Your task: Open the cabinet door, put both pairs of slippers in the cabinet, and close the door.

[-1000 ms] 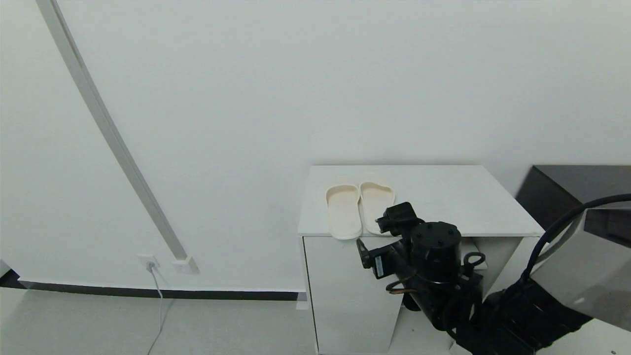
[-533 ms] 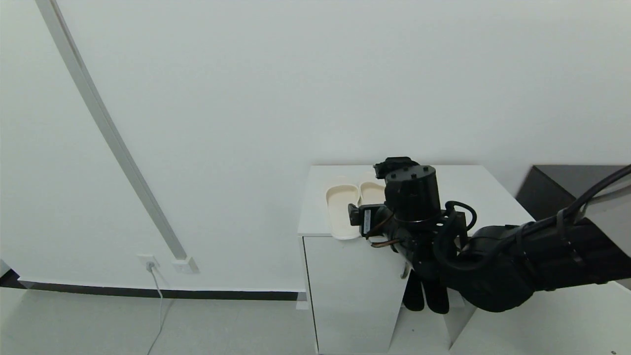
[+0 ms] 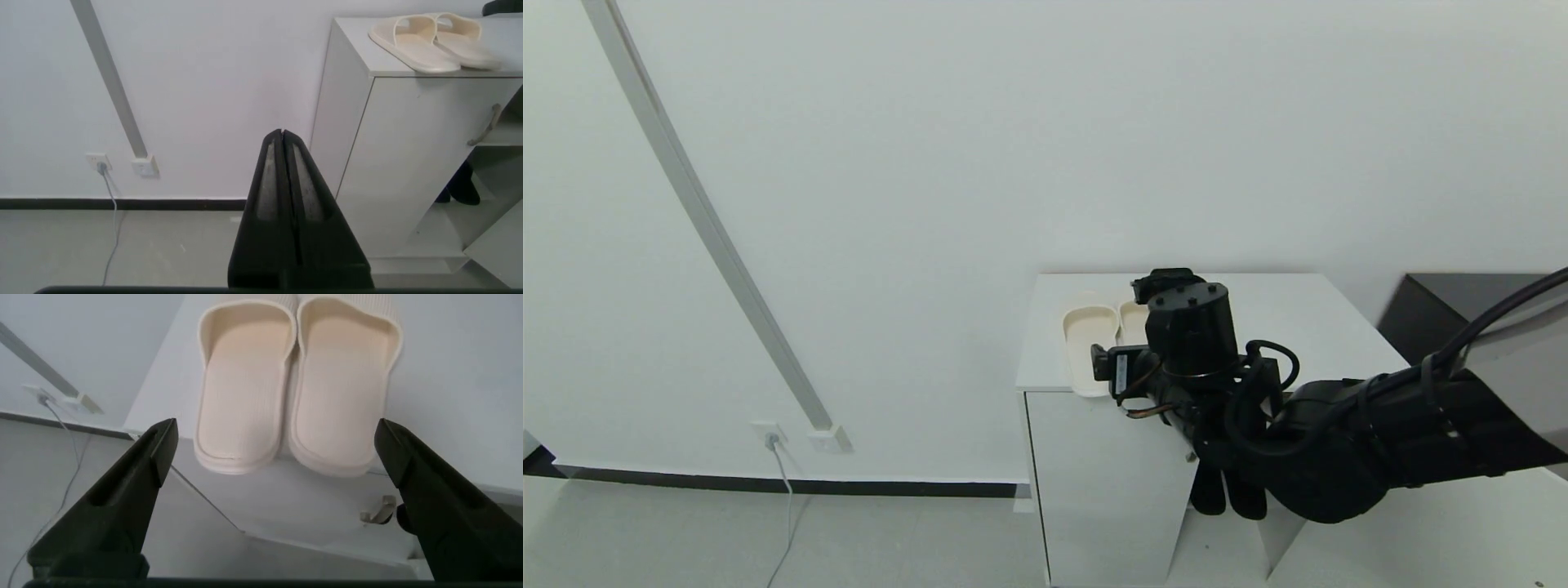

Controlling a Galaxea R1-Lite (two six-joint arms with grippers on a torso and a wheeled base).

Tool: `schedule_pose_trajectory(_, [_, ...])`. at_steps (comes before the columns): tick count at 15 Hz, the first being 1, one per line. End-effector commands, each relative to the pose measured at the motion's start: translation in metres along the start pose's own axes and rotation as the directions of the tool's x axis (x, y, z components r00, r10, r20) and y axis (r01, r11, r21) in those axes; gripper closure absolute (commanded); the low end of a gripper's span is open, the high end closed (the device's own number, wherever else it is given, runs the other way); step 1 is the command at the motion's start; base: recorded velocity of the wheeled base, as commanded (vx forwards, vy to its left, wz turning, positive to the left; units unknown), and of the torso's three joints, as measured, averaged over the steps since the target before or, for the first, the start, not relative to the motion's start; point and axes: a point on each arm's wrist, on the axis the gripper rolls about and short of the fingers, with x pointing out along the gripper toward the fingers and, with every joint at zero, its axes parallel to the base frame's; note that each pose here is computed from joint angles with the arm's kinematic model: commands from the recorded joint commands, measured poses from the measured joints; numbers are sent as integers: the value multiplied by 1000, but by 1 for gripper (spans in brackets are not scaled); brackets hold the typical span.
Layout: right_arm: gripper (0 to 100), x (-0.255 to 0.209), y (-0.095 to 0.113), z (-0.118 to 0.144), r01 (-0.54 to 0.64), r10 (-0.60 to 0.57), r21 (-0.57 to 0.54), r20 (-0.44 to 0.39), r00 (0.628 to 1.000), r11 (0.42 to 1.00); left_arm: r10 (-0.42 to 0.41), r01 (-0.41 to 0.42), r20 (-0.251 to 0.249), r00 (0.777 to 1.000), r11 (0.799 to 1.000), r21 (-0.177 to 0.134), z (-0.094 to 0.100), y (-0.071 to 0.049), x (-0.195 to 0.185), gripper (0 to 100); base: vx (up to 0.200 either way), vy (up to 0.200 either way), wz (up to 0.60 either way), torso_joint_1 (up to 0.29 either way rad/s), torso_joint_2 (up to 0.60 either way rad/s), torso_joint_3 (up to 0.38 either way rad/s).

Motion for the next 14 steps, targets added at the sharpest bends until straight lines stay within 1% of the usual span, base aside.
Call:
schedule_pose_trajectory(1, [0,2,0,-5,3,-3,-7,-10,1000,1000,0,0,-1,1000,1000,0,0,0,0,100,200,0,0,-2,2,2])
schedule_pose_trajectory(5, [0,6,0,-13,8,-8,-5,-31,999,1000,0,0,-1,1000,1000,0,0,0,0,100,200,0,0,6,-2,0])
schedule_pose_trajectory(7, [0,9,0,-23,14,-14,3,-53,999,1000,0,0,-1,1000,1000,0,0,0,0,100,200,0,0,10,2,-5])
schedule_pose_trajectory(9, [0,12,1,-30,14,-14,-3,-64,998,1000,0,0,-1,1000,1000,0,0,0,0,100,0,0,0,0,0,0])
schedule_pose_trajectory(11, [0,18,3,-39,12,-12,3,-52,999,1000,2,-2,-1,1000,1000,0,0,0,0,100,0,0,0,0,0,0])
schedule_pose_trajectory(14, [0,31,2,-53,23,-23,-1,-54,998,1000,2,-2,-1,1000,1000,0,0,0,0,100,0,0,0,0,0,0])
